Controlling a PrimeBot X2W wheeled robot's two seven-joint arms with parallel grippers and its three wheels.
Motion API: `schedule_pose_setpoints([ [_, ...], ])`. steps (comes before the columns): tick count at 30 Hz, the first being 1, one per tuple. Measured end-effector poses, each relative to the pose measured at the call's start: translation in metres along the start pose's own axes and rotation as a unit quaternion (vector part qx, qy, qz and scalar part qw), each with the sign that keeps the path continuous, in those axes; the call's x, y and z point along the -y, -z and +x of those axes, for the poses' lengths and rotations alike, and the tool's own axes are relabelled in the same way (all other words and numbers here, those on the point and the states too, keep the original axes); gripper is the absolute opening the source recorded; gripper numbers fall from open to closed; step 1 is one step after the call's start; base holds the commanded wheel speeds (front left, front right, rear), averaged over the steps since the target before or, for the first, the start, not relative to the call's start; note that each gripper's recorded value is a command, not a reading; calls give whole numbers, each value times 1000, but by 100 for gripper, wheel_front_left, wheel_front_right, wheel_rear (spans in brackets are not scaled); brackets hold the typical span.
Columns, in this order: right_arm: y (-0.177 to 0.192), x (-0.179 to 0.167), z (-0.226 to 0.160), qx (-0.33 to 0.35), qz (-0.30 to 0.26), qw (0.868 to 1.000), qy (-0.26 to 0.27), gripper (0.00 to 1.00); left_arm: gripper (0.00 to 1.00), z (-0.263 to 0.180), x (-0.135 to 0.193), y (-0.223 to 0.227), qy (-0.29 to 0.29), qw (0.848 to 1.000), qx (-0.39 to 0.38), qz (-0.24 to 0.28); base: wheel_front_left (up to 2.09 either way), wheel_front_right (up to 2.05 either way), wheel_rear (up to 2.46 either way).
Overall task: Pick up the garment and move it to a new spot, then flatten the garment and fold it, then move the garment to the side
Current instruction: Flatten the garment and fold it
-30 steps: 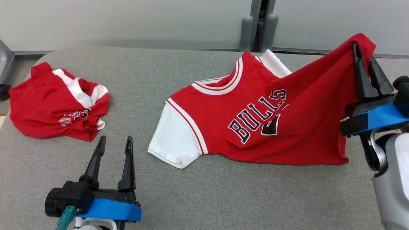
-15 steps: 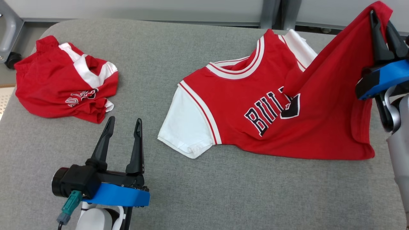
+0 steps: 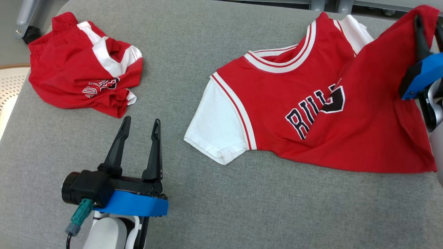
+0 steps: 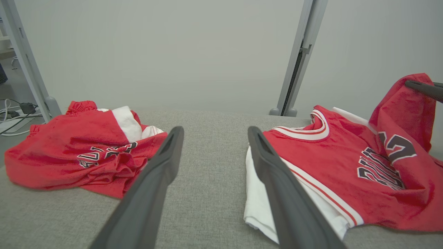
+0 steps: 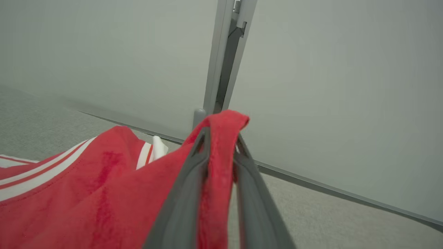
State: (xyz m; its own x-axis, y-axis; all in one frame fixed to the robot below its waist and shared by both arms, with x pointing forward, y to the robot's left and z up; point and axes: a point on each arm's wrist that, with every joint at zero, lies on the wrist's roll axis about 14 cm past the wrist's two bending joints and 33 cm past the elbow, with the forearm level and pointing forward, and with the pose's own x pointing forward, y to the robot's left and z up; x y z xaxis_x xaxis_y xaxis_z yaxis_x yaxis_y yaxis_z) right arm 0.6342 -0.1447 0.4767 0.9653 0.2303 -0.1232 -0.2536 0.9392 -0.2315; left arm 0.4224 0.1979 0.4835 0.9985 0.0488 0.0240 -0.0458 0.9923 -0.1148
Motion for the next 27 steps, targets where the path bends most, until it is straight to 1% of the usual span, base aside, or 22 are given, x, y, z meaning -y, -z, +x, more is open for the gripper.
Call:
schedule_pose_setpoints([
  [3,11,4,-4,-13,11,1000,7,100,100,2,2,-1,2,1000,1,-1,0,0,0],
  [5,11,5,-8,-11,15,1000,11,100,100,3,3,-1,4,1000,3,-2,0,0,0],
  [8,-2,17,-15,10,19,999,28,100,100,4,6,-4,7,1000,8,-1,0,0,0],
  [11,-24,18,-30,54,27,997,38,100,100,3,10,-5,15,1000,10,0,0,0,0],
  [14,-32,19,-57,78,23,996,45,100,100,2,15,-10,23,1000,16,0,0,0,0],
  [19,-40,10,-104,107,32,993,46,100,100,-5,23,-15,36,999,23,2,0,0,0],
  [27,-36,-6,-175,120,71,989,55,100,100,-19,34,-23,56,998,31,2,0,0,0],
])
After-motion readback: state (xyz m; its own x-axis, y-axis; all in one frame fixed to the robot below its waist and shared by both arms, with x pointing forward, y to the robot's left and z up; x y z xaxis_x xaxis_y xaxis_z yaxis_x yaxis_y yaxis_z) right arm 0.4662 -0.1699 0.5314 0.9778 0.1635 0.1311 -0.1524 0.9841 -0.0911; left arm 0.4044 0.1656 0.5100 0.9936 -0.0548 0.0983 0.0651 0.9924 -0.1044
